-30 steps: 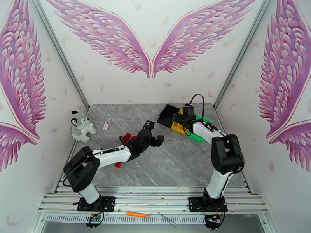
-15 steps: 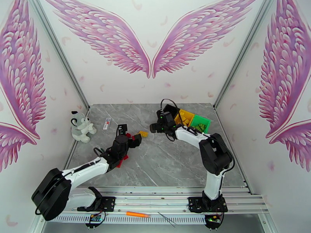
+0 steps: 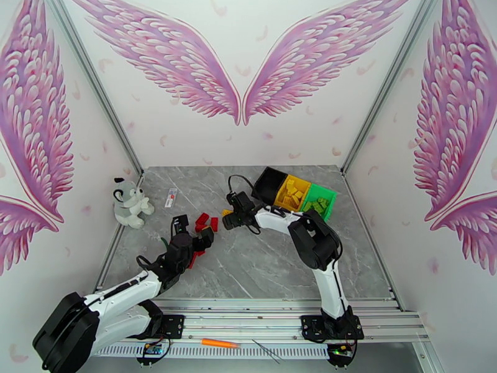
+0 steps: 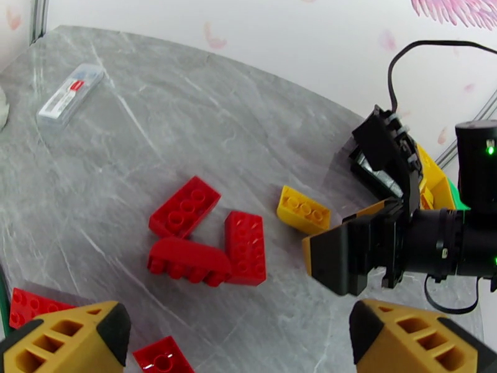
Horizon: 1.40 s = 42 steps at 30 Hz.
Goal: Sort the legos into containers by color
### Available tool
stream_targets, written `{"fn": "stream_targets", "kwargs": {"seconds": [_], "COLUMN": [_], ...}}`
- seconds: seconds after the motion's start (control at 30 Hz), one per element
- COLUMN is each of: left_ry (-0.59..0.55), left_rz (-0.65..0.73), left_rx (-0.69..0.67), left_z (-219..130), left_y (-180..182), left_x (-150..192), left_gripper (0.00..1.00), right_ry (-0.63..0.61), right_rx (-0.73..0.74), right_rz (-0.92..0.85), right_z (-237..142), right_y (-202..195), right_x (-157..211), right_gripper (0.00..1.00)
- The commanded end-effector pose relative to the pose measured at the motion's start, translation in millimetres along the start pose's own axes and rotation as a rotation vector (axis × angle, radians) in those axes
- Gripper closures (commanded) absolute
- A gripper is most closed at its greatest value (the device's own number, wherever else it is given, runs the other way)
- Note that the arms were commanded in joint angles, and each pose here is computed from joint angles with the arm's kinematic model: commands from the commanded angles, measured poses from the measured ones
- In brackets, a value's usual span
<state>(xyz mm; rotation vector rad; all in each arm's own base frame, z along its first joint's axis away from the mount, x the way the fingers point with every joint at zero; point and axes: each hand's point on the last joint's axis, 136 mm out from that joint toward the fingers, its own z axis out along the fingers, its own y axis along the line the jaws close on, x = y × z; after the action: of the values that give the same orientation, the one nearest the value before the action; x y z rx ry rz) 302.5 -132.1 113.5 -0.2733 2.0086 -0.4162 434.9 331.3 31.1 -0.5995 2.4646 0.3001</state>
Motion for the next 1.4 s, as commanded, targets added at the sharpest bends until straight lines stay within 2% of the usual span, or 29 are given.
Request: {"fn": "stream_targets", "kwargs": {"seconds": [0.0,0.3,0.57,0.8,1.1,1.2,1.37], "left_ry": [0.003,0.007,0.021,0.042,0.072,0.065,0.073], "left_rz": [-0.036,-0.028,-0.026,-0.003,0.021,0.032,0.078], "left_rx": [0.015,0.017,0.02,0.036,0.101,0.125,0.201], "left_z": [1,1,4,11,33,40,59], "left_y": [1,0,0,-11,-46,-62,-109], "left_x": [5,5,9,7,5,-1,-7], "left_gripper": [0.01,0.01,0.01,0.01,0.01,0.01,0.01], "right_ry": [0.035,0.041,0.034,0.022,-0.03,-0.073,-0.149], "right_rx": [0.069,0.103,0.07,0.055,0.028,0.018,0.04], "right_rz": [0.023,0.057,0.085,0.098,0.13,0.157,0.212], "right_z": [8,22,34,29,-6,-30,-75], "right_y": [-10,-14,-8,-6,-14,-23,-49], "right_x": [1,-20,-42,-46,-42,-42,-33], "right_gripper": [0.17,0.22,0.36,0.52,0.64,0.66,0.66]}}
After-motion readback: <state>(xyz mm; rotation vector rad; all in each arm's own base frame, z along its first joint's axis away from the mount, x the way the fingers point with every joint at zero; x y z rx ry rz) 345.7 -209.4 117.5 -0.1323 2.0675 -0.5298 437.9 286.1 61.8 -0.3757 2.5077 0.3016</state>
